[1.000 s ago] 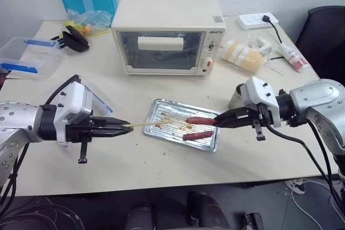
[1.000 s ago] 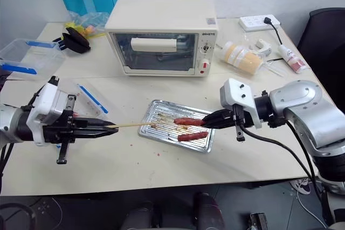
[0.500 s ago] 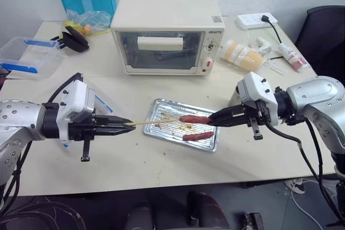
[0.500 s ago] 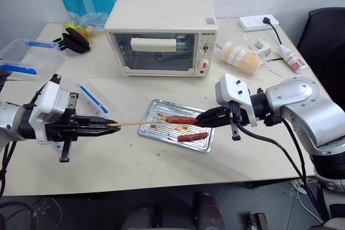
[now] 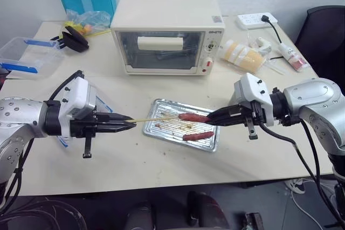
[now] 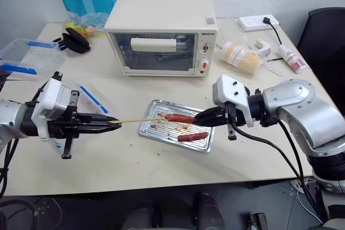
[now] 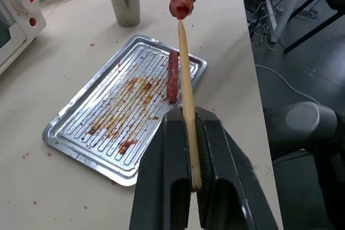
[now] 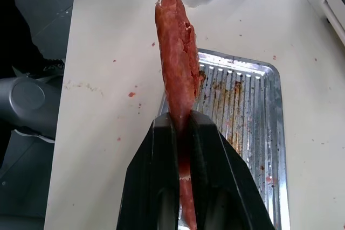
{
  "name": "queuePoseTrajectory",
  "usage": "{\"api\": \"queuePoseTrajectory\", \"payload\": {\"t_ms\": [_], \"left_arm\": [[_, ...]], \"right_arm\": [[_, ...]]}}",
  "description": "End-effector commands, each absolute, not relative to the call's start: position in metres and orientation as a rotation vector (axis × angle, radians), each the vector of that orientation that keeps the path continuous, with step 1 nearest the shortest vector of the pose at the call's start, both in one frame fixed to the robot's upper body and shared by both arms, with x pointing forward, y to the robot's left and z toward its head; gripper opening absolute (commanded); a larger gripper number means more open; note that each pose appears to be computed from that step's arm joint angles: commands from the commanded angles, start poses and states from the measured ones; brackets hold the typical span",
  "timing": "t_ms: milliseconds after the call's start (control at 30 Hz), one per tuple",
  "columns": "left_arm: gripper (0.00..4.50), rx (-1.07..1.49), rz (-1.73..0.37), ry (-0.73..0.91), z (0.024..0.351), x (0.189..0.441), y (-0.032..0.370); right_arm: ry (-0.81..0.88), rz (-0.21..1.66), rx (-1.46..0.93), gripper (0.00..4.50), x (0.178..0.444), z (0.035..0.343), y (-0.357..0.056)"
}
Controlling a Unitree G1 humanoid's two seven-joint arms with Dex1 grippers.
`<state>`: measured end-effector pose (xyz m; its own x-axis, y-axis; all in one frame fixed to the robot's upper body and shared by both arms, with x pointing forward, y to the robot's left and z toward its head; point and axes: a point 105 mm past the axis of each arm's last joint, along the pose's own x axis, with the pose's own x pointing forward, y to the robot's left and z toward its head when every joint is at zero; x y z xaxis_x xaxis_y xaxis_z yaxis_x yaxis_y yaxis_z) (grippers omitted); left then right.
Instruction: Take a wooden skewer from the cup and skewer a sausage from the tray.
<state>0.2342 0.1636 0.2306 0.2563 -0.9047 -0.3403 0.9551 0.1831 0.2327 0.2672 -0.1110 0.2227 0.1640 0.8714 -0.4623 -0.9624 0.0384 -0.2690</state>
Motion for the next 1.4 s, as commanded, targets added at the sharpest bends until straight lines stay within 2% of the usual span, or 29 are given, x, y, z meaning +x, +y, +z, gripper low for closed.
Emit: {"api": "queuePoseTrajectory", "payload": {"t_ms": [33,800,1400], "left_arm": [[0.00,0.489,-1.313,0.106,0.240,0.229,0.166],[0.00,0.487,-1.338,0.088,0.240,0.234,0.158],[0.00,0.508,-1.303,0.106,0.243,0.237,0.171]], "right_arm": [[0.159,1.417,-0.613,0.00,0.268,0.226,-0.110],[0.120,1.442,-0.599,0.00,0.261,0.237,-0.100],[0.124,1.418,-0.598,0.00,0.264,0.236,-0.104]]}}
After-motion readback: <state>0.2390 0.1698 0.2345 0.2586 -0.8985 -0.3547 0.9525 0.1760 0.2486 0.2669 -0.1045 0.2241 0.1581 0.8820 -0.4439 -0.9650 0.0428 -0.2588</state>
